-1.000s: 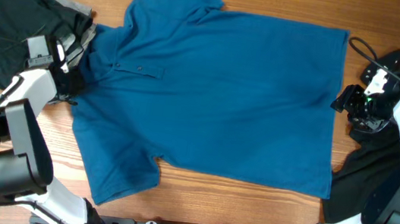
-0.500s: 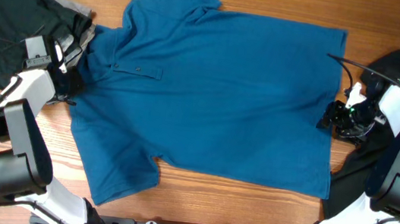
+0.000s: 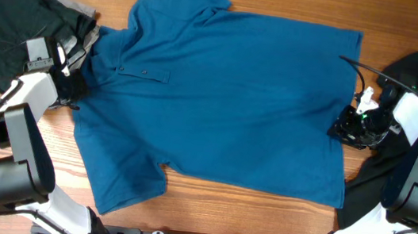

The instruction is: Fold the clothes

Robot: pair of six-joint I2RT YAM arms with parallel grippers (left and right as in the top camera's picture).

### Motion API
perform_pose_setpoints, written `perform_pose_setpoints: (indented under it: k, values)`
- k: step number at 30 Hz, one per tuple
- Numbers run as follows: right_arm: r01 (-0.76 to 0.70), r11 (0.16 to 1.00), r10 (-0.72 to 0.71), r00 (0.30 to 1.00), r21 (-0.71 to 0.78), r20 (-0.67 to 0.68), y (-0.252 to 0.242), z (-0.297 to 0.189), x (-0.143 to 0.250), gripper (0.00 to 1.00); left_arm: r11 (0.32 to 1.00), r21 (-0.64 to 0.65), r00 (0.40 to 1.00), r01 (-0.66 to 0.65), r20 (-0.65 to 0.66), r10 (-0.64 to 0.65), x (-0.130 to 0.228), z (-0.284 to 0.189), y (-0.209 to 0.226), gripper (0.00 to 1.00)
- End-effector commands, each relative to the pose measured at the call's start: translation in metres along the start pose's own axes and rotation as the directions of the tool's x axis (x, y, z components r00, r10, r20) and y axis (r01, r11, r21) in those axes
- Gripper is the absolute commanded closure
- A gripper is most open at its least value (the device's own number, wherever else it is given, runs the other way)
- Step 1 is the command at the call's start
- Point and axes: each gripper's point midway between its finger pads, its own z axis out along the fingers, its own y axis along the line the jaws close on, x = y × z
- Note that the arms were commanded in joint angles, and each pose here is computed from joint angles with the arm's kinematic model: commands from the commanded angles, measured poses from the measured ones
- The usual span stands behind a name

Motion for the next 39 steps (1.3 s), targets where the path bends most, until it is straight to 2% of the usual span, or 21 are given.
perform_pose_setpoints:
  k: [1, 3, 5, 6, 8, 10, 14, 18, 23, 26, 28, 32, 36, 39]
  values:
    - [-0.089, 0.974, 0.101, 0.994, 0.210, -0.045, -0.039, 0.012, 0.014, 0.57, 0.998, -0.033, 0.998, 0.044, 0.035, -0.043, -0.009, -0.007, 0.012, 0.96]
    - [-0.090, 0.980, 0.100, 0.994, 0.179, -0.047, -0.033, 0.013, 0.014, 0.68, 0.998, -0.033, 0.998, 0.045, 0.035, -0.043, -0.009, -0.007, 0.012, 0.96]
    - [-0.093, 0.980, 0.102, 0.994, 0.175, -0.044, -0.033, 0.013, 0.013, 0.93, 0.998, -0.032, 0.998, 0.044, 0.038, -0.043, -0.010, -0.007, 0.012, 0.96]
    - [-0.091, 0.983, 0.099, 0.994, 0.161, -0.038, -0.030, 0.013, 0.011, 0.96, 0.999, -0.032, 0.998, 0.044, 0.039, -0.043, -0.010, -0.007, 0.012, 0.96]
    - [-0.056, 0.997, 0.056, 0.998, 0.046, 0.006, -0.008, 0.003, -0.003, 0.96, 0.999, -0.025, 0.998, 0.040, 0.054, -0.039, -0.014, -0.012, 0.010, 0.96]
    - [0.069, 0.987, -0.054, 0.992, -0.142, 0.111, 0.034, -0.029, -0.022, 0.96, 0.999, 0.021, 0.994, 0.038, 0.102, -0.040, -0.025, -0.030, 0.002, 0.96]
    - [0.091, 0.984, -0.054, 0.971, -0.153, 0.232, 0.048, -0.076, -0.034, 0.95, 0.990, 0.138, 0.981, 0.015, 0.190, -0.042, -0.040, -0.078, -0.017, 0.96]
    - [0.026, 0.988, 0.028, 0.937, -0.150, 0.349, 0.051, -0.130, -0.039, 0.96, 0.985, 0.173, 0.945, -0.007, 0.324, -0.050, -0.051, -0.142, -0.020, 0.96]
    - [-0.006, 0.998, 0.044, 0.830, -0.070, 0.557, 0.044, -0.220, -0.015, 0.96, 0.980, 0.193, 0.802, -0.050, 0.593, -0.076, -0.059, -0.262, -0.017, 0.96]
    - [-0.020, 1.000, 0.028, 0.768, -0.020, 0.639, 0.045, -0.269, 0.013, 0.96, 0.984, 0.171, 0.676, -0.044, 0.731, -0.097, -0.052, -0.336, -0.005, 0.96]
    - [-0.080, 0.997, 0.067, 0.724, -0.012, 0.686, 0.044, -0.301, 0.035, 0.96, 0.990, 0.140, 0.597, -0.005, 0.795, -0.109, -0.042, -0.376, 0.009, 0.96]
    - [-0.120, 0.992, 0.108, 0.661, -0.037, 0.743, 0.050, -0.348, 0.072, 0.96, 0.992, 0.110, 0.489, 0.062, 0.863, -0.126, -0.021, -0.439, 0.029, 0.96]
    - [-0.239, 0.971, 0.150, 0.613, 0.001, 0.776, 0.036, -0.382, 0.109, 0.96, 0.983, 0.087, 0.363, 0.163, 0.921, -0.141, -0.009, -0.505, 0.053, 0.96]
    - [-0.255, 0.967, 0.156, 0.605, 0.005, 0.781, 0.035, -0.388, 0.120, 0.96, 0.985, 0.101, 0.346, 0.142, 0.927, -0.146, -0.007, -0.516, 0.050, 0.96]
